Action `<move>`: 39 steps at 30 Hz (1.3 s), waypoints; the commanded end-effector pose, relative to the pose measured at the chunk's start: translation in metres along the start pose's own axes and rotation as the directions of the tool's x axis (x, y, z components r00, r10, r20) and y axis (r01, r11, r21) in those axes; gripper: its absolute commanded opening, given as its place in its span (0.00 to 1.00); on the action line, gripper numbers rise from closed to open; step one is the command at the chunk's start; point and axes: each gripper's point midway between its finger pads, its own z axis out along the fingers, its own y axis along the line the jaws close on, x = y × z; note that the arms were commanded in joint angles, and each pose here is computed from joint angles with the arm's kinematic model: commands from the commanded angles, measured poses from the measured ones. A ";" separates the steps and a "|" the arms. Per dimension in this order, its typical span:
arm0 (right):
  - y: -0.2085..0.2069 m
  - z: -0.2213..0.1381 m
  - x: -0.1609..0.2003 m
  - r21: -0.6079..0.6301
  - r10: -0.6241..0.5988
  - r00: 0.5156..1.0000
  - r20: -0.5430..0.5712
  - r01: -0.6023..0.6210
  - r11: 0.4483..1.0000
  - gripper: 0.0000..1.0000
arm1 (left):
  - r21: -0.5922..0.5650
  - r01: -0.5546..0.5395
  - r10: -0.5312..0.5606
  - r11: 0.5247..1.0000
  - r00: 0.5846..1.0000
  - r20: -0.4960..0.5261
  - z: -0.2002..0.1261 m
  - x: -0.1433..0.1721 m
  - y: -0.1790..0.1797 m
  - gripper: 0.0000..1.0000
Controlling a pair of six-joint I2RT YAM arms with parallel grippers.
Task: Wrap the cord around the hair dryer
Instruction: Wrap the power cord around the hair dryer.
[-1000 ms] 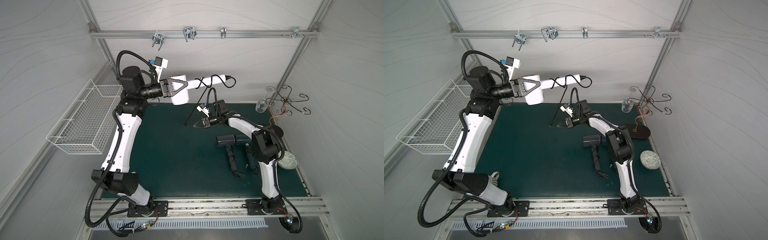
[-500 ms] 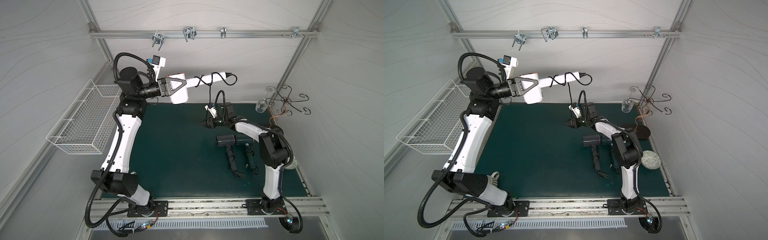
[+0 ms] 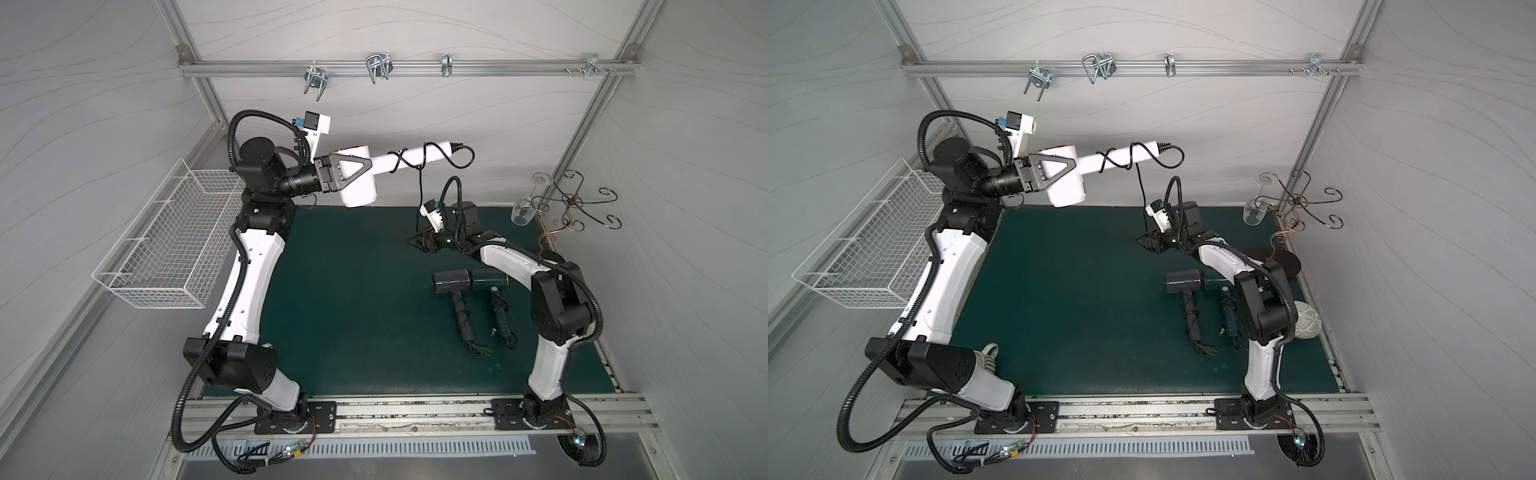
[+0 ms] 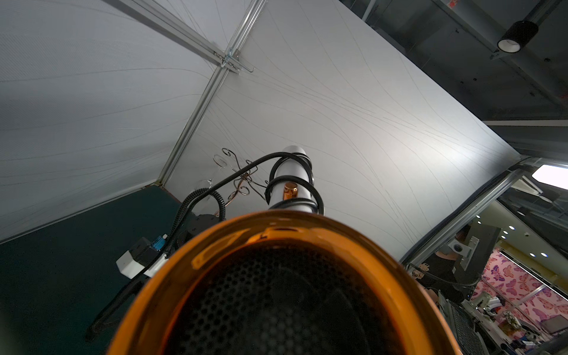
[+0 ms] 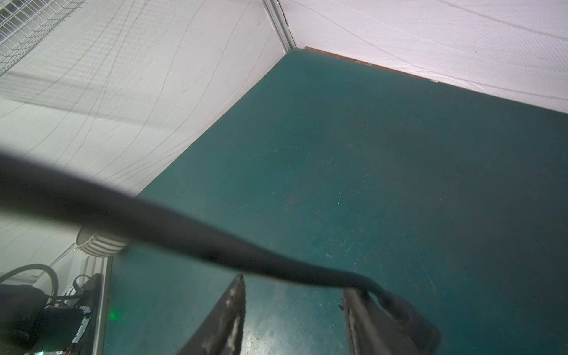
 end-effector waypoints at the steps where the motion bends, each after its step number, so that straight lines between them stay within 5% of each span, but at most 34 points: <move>1: 0.018 -0.018 -0.008 -0.022 -0.051 0.999 0.010 0.051 0.998 0.52 | 0.009 -0.106 0.105 0.994 0.994 0.019 -0.006 -0.010 -0.022 0.00; 8: 0.020 -0.022 -0.009 -0.024 -0.070 0.997 0.030 0.071 0.997 0.54 | 0.019 -0.113 0.112 0.993 0.993 0.026 -0.006 -0.012 -0.026 0.00; 16: 0.049 0.010 -0.014 -0.186 -0.086 0.996 0.010 0.087 0.979 0.54 | 0.047 -0.118 0.116 0.992 0.992 0.042 -0.007 -0.016 -0.034 0.00; 19: 0.048 0.021 -0.013 -0.197 -0.074 0.997 0.000 0.072 0.978 0.46 | 0.053 -0.120 0.118 0.991 0.992 0.047 -0.008 -0.017 -0.037 0.00; 24: 0.028 0.026 -0.011 -0.191 0.006 1.000 0.003 -0.005 0.982 0.09 | 0.050 -0.124 0.120 0.991 0.991 0.062 -0.011 -0.021 -0.038 0.00; 32: 0.020 0.023 0.013 -0.196 0.087 0.996 -0.031 -0.091 0.976 0.12 | 0.034 -0.113 0.108 0.993 0.988 0.113 -0.022 -0.033 -0.028 0.00; 39: 0.038 0.020 0.032 -0.187 0.138 0.985 -0.104 -0.155 0.970 0.00 | -0.022 -0.079 0.081 0.997 0.980 0.182 -0.032 -0.047 -0.001 0.00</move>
